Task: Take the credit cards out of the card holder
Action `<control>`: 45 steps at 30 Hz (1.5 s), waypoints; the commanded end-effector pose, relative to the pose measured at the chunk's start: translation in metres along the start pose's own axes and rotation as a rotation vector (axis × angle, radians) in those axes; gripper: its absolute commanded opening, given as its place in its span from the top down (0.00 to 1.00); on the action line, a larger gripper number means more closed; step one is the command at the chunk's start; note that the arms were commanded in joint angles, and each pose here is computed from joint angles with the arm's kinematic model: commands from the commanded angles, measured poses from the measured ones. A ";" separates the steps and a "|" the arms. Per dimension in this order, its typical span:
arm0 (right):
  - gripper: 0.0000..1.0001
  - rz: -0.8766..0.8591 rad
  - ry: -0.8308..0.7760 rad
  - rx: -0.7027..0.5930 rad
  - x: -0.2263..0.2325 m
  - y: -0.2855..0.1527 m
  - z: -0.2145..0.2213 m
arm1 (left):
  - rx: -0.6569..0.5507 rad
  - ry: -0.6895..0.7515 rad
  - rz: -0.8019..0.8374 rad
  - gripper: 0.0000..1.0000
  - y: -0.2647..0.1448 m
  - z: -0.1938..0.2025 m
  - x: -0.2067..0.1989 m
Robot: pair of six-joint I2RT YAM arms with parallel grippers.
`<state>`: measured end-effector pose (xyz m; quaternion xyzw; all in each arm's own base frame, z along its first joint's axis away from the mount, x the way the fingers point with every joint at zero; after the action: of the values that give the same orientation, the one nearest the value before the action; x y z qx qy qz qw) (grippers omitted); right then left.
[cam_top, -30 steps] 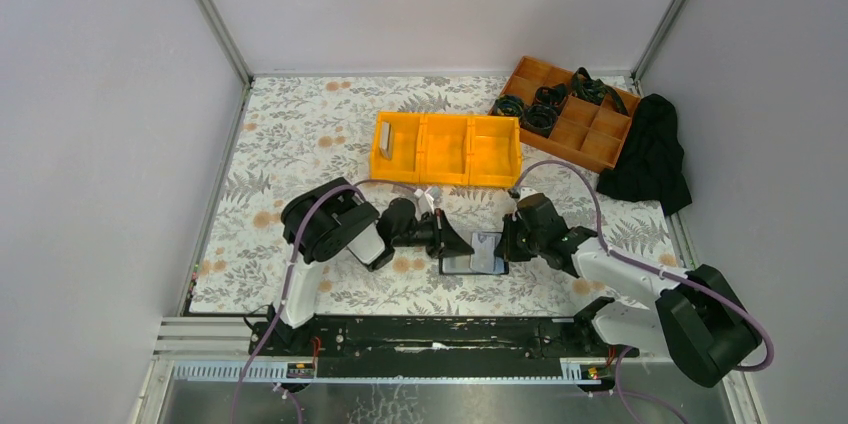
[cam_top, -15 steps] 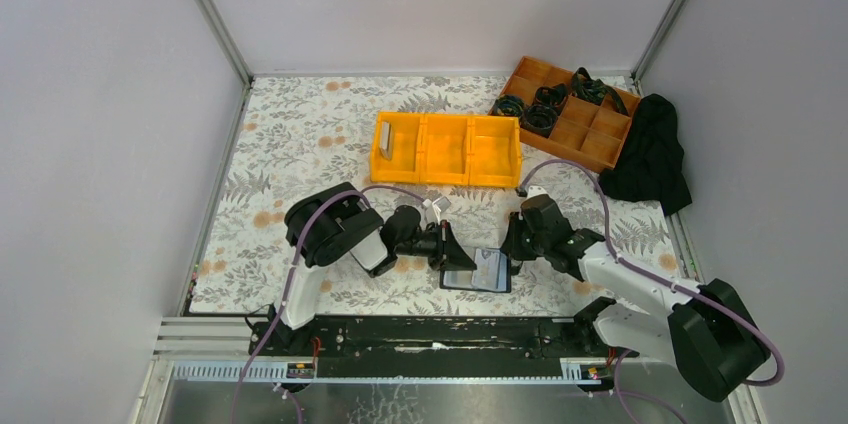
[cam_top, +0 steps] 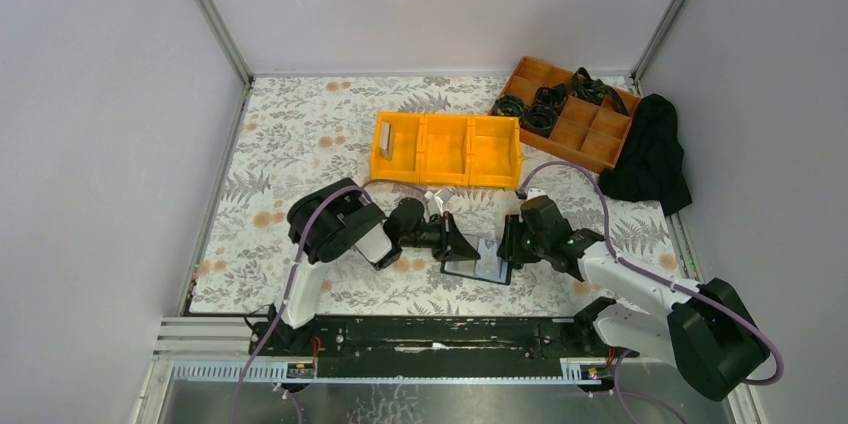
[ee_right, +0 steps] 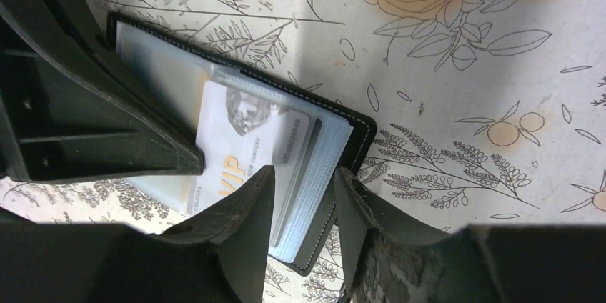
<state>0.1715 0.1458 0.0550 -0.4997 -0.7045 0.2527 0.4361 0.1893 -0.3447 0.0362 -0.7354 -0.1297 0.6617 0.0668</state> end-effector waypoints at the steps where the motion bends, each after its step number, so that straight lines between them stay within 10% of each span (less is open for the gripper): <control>1: 0.57 -0.011 -0.012 0.012 0.002 0.003 0.000 | -0.038 0.024 -0.039 1.00 0.005 -0.013 0.008; 12: 0.65 -0.034 0.002 0.043 0.003 0.019 0.007 | -0.020 0.017 -0.036 0.99 0.006 -0.012 0.012; 30: 0.82 -0.100 0.041 0.075 0.009 0.030 0.017 | -0.002 -0.007 0.041 0.58 0.012 -0.017 -0.004; 45: 0.83 -0.105 0.038 0.075 0.009 0.030 0.017 | -0.005 -0.010 0.081 0.57 0.018 -0.021 -0.016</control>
<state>0.2039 0.1626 0.0439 -0.5033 -0.7243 0.2003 0.4267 0.1999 -0.3497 0.0483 -0.7097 -0.0905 0.6963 0.0575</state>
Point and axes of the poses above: each gripper's point midway between its finger pads, its own y axis out along the fingers, its own x axis along the line the jaws close on, z = x × y, the point moved 4 cm from there along -y, back along the fingers, and after that the axes turned 2 degrees about y, right-handed, at the moved point
